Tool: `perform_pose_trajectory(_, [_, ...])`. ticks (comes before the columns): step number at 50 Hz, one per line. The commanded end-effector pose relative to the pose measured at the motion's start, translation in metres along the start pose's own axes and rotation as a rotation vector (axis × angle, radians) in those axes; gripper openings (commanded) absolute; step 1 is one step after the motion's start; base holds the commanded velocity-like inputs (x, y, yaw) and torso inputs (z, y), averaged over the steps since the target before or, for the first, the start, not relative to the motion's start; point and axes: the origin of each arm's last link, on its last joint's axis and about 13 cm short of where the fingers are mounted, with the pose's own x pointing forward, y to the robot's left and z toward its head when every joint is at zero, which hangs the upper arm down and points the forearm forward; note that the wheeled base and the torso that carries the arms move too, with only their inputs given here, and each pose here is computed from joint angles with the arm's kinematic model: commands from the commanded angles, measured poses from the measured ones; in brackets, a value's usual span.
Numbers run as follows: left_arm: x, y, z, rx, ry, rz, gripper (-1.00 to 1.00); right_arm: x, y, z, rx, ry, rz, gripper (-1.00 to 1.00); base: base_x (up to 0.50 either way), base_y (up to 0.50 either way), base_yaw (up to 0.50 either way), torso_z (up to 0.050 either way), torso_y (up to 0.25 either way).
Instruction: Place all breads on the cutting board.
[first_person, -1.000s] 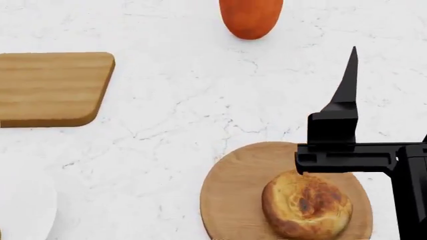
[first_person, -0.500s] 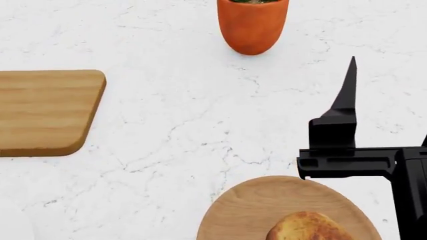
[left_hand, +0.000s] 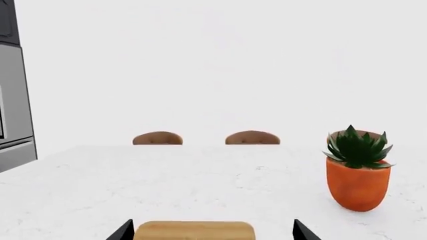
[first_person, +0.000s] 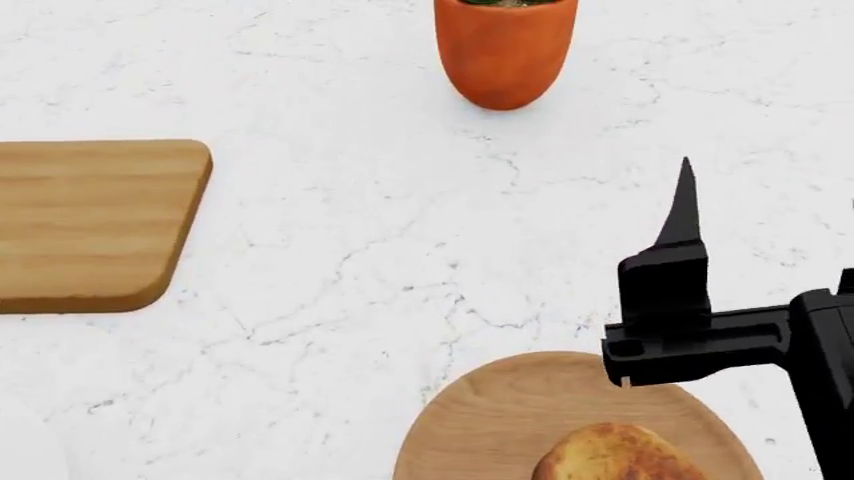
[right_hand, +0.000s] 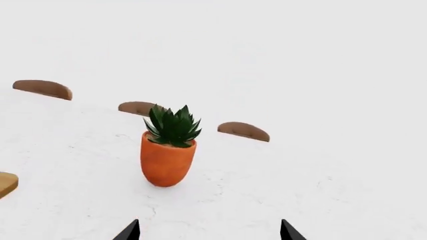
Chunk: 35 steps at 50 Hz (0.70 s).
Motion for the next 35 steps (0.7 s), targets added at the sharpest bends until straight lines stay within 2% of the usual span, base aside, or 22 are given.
perform_pose_trajectory(1, [0.000, -0.001, -0.002, 0.002, 0.007, 0.000, 1.00, 0.001, -0.018, 0.011, 0.001, 0.200, 0.081, 1.00, 0.00, 0.00, 0.00, 0.000, 0.000])
perform_pose_trajectory(3, [0.000, -0.001, -0.002, 0.002, 0.006, -0.001, 1.00, 0.001, -0.020, 0.013, -0.007, 0.241, 0.093, 1.00, 0.00, 0.00, 0.00, 0.000, 0.000])
perform_pose_trajectory(4, [0.000, -0.001, -0.003, 0.001, 0.006, -0.001, 1.00, 0.000, -0.021, 0.015, 0.042, 0.284, 0.130, 1.00, 0.00, 0.00, 0.00, 0.000, 0.000])
perform_pose_trajectory(9, [-0.002, 0.000, -0.003, 0.003, 0.000, -0.005, 1.00, 0.001, -0.028, 0.016, -0.001, 0.339, 0.123, 1.00, 0.00, 0.00, 0.00, 0.000, 0.000])
perform_pose_trajectory(13, [-0.001, -0.001, -0.003, 0.006, 0.003, -0.011, 1.00, 0.002, -0.033, 0.024, 0.063, 0.411, 0.166, 1.00, 0.00, 0.00, 0.00, 0.000, 0.000])
perform_pose_trajectory(16, [-0.002, 0.000, -0.003, 0.005, 0.002, -0.008, 1.00, 0.003, -0.036, 0.028, 0.036, 0.443, 0.174, 1.00, 0.00, 0.00, 0.00, 0.000, 0.000])
perform_pose_trajectory(18, [-0.003, 0.000, -0.003, -0.001, -0.003, -0.013, 1.00, 0.000, -0.037, 0.026, -0.002, 0.468, 0.206, 1.00, 0.00, 0.00, 0.00, 0.000, 0.000])
perform_pose_trajectory(21, [-0.003, -0.001, -0.004, 0.003, 0.002, -0.013, 1.00, -0.004, -0.038, 0.020, 0.036, 0.526, 0.258, 1.00, 0.00, 0.00, 0.00, 0.000, 0.000])
perform_pose_trajectory(35, [-0.003, 0.000, -0.009, -0.004, 0.019, -0.006, 1.00, -0.001, -0.043, 0.008, 0.066, 0.666, 0.282, 1.00, 0.00, 0.00, 0.00, 0.000, 0.000])
